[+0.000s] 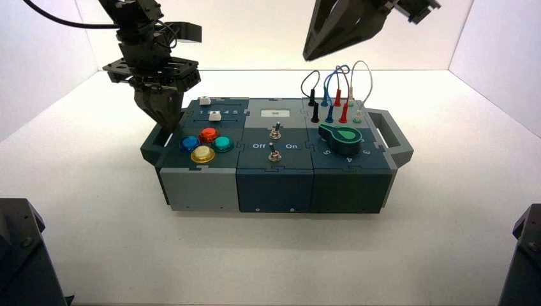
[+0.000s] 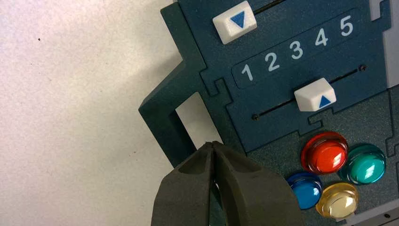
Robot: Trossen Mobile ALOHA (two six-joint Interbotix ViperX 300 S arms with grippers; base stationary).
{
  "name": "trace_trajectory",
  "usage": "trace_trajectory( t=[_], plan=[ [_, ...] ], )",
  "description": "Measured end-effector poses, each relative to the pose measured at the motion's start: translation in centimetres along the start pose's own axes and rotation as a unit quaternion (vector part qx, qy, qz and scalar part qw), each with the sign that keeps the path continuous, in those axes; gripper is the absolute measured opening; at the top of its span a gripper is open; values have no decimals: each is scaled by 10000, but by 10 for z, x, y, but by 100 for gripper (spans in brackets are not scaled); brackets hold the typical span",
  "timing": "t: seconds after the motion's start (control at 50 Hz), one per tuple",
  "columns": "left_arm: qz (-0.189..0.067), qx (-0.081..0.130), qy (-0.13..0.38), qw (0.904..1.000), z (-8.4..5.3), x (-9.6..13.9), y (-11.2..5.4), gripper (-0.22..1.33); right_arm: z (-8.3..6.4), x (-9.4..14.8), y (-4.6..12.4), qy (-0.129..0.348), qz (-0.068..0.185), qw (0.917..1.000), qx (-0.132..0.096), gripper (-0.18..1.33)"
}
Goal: Flip the bottom switch on with the right gripper.
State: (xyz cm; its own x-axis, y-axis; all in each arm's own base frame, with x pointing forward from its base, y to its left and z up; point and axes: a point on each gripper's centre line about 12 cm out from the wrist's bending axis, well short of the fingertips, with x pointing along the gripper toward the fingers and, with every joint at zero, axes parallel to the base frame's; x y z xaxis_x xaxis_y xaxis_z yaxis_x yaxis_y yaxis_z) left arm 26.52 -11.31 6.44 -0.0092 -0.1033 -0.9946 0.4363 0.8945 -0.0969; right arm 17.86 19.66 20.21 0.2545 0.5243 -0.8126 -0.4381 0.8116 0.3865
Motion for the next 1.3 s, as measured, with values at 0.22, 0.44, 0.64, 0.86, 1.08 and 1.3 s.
trace_trajectory(
  t=[0.22, 0.44, 0.64, 0.86, 1.08, 1.3],
  plan=[
    [-5, -23, 13, 10000, 4, 2, 1, -16, 5, 6, 1, 70, -23, 10000, 29, -14],
    [-13, -29, 27, 10000, 4, 2, 1, -16, 12, 3, 5, -10, 16, 10000, 3, -14],
    [-10, -23, 35, 10000, 4, 2, 1, -16, 12, 4, 5, -17, 17, 10000, 10, -14],
    [-10, -23, 35, 10000, 4, 2, 1, -16, 13, 4, 5, -33, 15, 10000, 20, -14],
    [-15, -29, 34, 10000, 4, 2, 1, -16, 11, 14, 1, 69, -55, 9999, 53, -14],
    [-17, -29, 42, 10000, 3, 2, 1, -16, 12, 20, -1, 96, -93, 9999, 84, -14]
  ],
)
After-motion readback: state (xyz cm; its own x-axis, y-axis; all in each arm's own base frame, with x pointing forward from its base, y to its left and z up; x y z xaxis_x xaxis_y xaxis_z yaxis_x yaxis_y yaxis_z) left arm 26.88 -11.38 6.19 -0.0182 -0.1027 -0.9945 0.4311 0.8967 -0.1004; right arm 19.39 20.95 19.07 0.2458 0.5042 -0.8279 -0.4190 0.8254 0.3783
